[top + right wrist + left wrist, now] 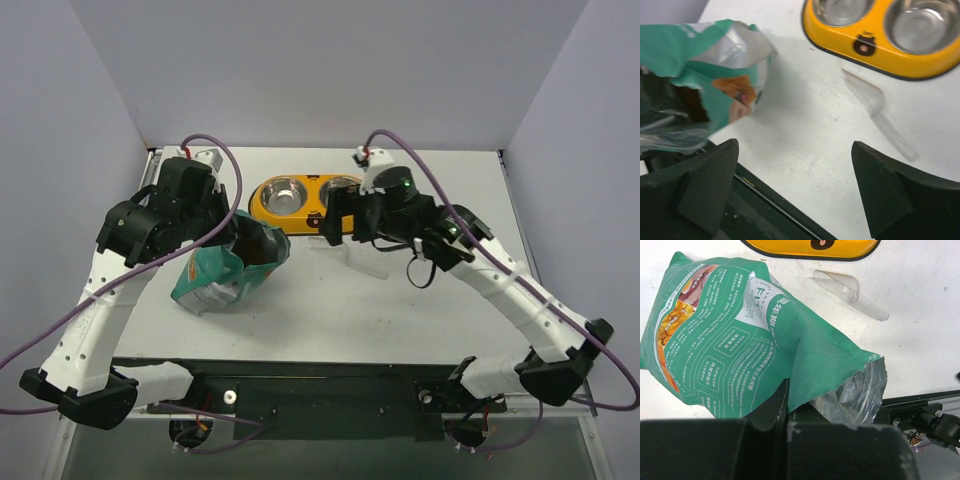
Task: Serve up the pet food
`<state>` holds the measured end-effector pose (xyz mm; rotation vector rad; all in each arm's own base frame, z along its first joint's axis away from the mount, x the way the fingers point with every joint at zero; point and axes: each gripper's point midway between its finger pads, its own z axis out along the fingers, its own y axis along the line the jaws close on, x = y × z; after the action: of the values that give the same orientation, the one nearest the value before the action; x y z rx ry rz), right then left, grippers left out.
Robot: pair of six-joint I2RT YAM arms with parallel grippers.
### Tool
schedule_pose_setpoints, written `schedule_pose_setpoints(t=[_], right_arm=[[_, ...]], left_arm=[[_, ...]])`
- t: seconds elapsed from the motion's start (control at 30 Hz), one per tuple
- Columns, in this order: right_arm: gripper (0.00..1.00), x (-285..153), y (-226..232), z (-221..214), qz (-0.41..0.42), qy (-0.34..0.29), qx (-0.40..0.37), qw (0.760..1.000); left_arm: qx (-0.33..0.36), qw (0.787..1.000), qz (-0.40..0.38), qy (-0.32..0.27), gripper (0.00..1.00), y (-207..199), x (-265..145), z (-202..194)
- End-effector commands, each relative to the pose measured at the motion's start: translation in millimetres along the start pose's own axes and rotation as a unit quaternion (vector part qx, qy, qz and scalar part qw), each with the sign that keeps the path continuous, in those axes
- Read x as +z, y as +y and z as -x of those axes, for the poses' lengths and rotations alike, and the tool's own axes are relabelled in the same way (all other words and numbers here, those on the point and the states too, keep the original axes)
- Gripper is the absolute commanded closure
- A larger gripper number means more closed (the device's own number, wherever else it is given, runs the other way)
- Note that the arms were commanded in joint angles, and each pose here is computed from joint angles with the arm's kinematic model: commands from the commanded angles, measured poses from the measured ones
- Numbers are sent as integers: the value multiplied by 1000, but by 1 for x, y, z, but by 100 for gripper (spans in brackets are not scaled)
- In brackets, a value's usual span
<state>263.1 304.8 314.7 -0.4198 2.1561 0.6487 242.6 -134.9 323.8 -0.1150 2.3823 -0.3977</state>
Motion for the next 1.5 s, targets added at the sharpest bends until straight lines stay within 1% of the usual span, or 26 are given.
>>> schedule_pose_setpoints(t=[0.0, 0.03, 0.13, 0.17, 0.2, 0.23, 0.27, 0.33, 0.5, 0.6, 0.73, 0.8, 0.9, 0.93, 0.97, 1.0, 1.03, 1.07, 1.1, 1.13, 1.17, 1.2, 1.23, 1.27, 1.3, 1.47], right_arm=[[10, -12, -59, -18, -28, -13, 6, 999], [10, -9, -78, -21, -35, -8, 25, 999], [12, 16, -119, -56, -46, 25, 50, 997], [13, 23, -132, -75, -42, 46, 58, 996], [14, 32, -137, -70, -34, 31, 59, 997], [14, 39, -147, -87, -25, 46, 74, 996], [16, 51, -152, -85, -14, 35, 77, 996], [17, 67, -161, -90, 3, 37, 90, 995], [18, 101, -181, -114, 5, 62, 51, 997], [20, 125, -193, -125, 18, 77, 63, 995], [23, 146, -193, -142, 29, 97, 61, 993], [23, 152, -197, -150, 12, 99, 47, 994], [25, 160, -198, -160, 4, 83, 46, 996], [27, 159, -201, -172, -20, 86, 36, 995], [28, 160, -199, -169, -27, 71, 21, 997], [31, 158, -206, -180, -63, 68, 3, 996], [33, 158, -205, -176, -80, 46, -11, 996], [34, 156, -205, -192, -98, 50, -29, 994], [36, 157, -202, -189, -106, 32, -40, 993], [38, 154, -203, -200, -132, 31, -58, 989], [40, 156, -202, -195, -139, 9, -64, 988], [41, 153, -203, -208, -154, 13, -70, 985], [45, 156, -194, -204, -151, -9, -73, 986], [47, 151, -202, -211, -177, -11, -80, 981], [48, 153, -197, -213, -178, -19, -89, 980], [50, 160, -193, -218, -198, -51, -99, 974]], left_arm=[[-26, 997, -53, -59, 100, -27, -3, 32], [-30, 996, -57, -60, 100, -30, -2, 34], [-41, 996, -59, -59, 100, -33, 4, 37], [-48, 995, -62, -62, 100, -36, 4, 40], [-49, 995, -64, -64, 100, -38, 6, 42], [-55, 994, -66, -63, 100, -39, 7, 43], [-55, 994, -68, -63, 100, -41, 10, 45], [-59, 994, -76, -60, 100, -47, 13, 47], [-55, 994, -83, -42, 100, -53, 23, 46], [-55, 995, -77, -35, 100, -53, 31, 44], [-53, 994, -94, -25, 100, -60, 31, 42], [-50, 994, -96, -28, 100, -60, 29, 42], [-46, 994, -98, -32, 100, -58, 26, 41], [-46, 994, -97, -30, 100, -57, 28, 39], [-46, 994, -97, -32, 100, -56, 26, 37], [-46, 994, -95, -33, 100, -54, 26, 37], [-46, 994, -93, -33, 100, -52, 25, 34], [-46, 994, -93, -35, 100, -51, 24, 34], [-45, 994, -91, -34, 100, -50, 23, 32], [-42, 995, -89, -34, 100, -48, 23, 32], [-41, 995, -87, -36, 100, -47, 22, 31], [-37, 995, -85, -35, 100, -46, 22, 30], [-35, 995, -83, -32, 100, -44, 22, 29], [-33, 995, -83, -31, 100, -44, 22, 28], [-33, 996, -83, -24, 100, -44, 23, 25], [-25, 997, -77, -15, 100, -41, 27, 20]])
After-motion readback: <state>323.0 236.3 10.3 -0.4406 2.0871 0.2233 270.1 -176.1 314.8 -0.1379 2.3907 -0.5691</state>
